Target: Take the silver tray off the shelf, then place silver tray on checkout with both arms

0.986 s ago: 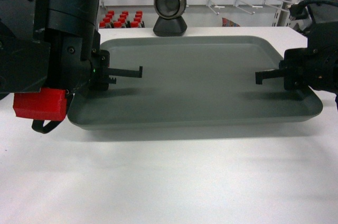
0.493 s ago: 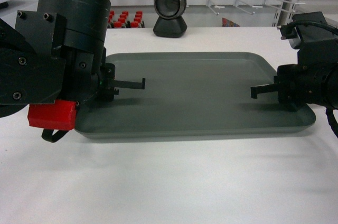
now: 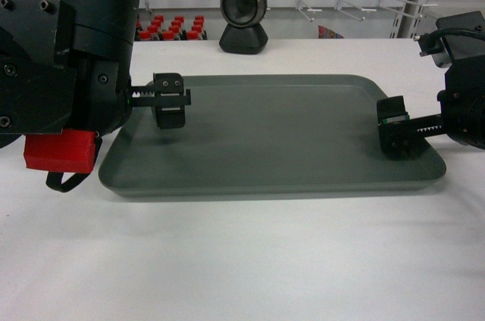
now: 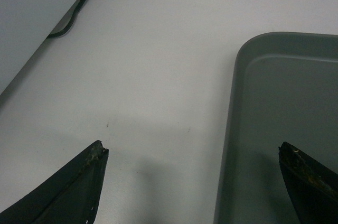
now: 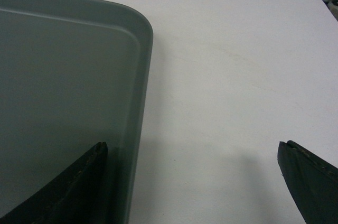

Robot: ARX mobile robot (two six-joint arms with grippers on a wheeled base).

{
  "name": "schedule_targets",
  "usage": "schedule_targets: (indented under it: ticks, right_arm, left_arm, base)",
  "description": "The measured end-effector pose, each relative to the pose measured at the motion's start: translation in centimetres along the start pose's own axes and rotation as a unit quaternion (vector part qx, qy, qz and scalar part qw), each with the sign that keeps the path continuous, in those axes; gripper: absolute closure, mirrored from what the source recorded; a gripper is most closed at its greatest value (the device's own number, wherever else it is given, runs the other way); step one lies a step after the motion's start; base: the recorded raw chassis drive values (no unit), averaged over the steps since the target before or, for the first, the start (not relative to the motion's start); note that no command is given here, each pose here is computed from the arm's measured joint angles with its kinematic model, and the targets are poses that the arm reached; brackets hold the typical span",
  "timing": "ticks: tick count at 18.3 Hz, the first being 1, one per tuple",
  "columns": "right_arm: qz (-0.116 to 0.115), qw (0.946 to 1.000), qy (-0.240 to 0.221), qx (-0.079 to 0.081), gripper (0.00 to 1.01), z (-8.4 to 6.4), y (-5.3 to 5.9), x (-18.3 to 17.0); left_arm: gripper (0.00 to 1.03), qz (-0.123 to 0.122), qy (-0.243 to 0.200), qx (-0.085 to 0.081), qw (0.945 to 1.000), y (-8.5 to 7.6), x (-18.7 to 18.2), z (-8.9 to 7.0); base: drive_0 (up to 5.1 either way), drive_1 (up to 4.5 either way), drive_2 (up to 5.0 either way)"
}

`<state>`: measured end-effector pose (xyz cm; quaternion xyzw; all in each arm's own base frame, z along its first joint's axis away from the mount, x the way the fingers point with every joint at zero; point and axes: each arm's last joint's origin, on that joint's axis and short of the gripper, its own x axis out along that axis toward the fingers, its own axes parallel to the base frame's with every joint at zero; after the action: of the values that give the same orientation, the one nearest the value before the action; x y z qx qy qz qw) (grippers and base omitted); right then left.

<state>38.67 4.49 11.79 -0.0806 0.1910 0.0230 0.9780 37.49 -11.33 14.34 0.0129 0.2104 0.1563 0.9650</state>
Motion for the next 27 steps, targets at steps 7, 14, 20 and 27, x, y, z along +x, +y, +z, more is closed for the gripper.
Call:
schedule_targets:
  ticks: [7,14,20,27]
  right_arm:
    - [0.021,0.9978,-0.047,0.042,0.03,3.4,-0.5,-2.3]
    - [0.024,0.9824,-0.158,0.097,0.03,9.6,-0.9,-11.1]
    - [-0.023,0.9755,-0.199,0.092,0.43,6.7,-1.9,-15.7]
    - [-0.025,0.9784,-0.187,0.084,0.99,-0.4,-3.0,-20.5]
  left_arm:
    - [0.05,-0.036,-0.037,-0.041,0.9978,1.4,-2.4,3.3]
    - [0.05,-0.043,-0.105,-0.06,0.9917,5.3,-8.5,7.1]
    - [0.36,-0.151,-0.202,-0.037,0.9669,9.2,-10.6,4.6]
    - [1.01,-0.156,-0.205,-0.02,0.966,14.5,-14.2,-1.9]
  base:
    - [0.0,0.0,0.0]
    - [0.0,0.0,0.0]
    - [0.0,0.0,0.0]
    - [0.0,0.0,0.0]
